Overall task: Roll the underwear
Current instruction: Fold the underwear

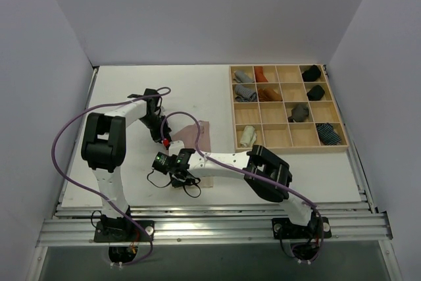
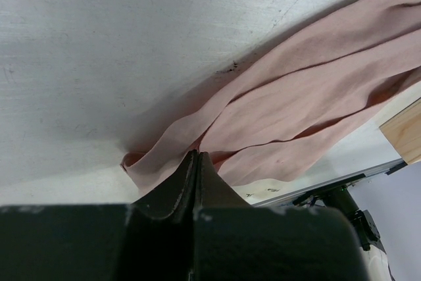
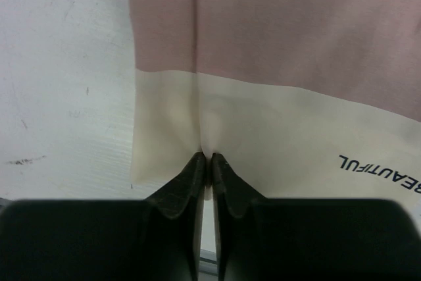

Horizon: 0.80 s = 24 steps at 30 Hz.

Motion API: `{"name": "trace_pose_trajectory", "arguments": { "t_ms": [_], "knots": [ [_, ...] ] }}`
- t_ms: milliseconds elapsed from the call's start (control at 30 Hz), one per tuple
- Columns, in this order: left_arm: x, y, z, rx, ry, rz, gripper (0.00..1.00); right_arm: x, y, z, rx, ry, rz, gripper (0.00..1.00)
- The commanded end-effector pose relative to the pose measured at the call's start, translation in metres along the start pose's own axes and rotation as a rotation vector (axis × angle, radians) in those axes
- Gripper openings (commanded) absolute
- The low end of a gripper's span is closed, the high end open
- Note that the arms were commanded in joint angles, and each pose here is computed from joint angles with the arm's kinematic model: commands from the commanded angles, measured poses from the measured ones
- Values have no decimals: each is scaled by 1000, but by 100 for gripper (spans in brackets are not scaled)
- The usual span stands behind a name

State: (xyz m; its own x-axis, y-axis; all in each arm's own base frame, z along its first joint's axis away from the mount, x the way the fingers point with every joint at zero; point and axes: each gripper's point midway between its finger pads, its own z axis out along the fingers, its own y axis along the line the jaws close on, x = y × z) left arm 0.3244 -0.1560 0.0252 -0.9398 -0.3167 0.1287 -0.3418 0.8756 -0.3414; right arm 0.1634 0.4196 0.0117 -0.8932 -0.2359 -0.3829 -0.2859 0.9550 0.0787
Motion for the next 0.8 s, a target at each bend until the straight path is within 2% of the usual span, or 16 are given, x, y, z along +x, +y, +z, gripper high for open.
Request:
{"name": "trace_pose_trajectory", "arguments": {
  "t_ms": [0,267,467,767],
  "knots": [
    [-9,-10,-8,30,-22,3,2,6,-15,3,83,8,-28,3],
    [-11,-12,-25,-7,-33,9,2,-10,-7,-23,40,-34,5,0],
    [-15,-11,-35,-33,-50,6,2,-6,-11,-24,41,-31,16,0],
    [-20,-6,-43,-38,-58,10,2,-22,10,-36,-12,-51,7,0]
  ]
}}
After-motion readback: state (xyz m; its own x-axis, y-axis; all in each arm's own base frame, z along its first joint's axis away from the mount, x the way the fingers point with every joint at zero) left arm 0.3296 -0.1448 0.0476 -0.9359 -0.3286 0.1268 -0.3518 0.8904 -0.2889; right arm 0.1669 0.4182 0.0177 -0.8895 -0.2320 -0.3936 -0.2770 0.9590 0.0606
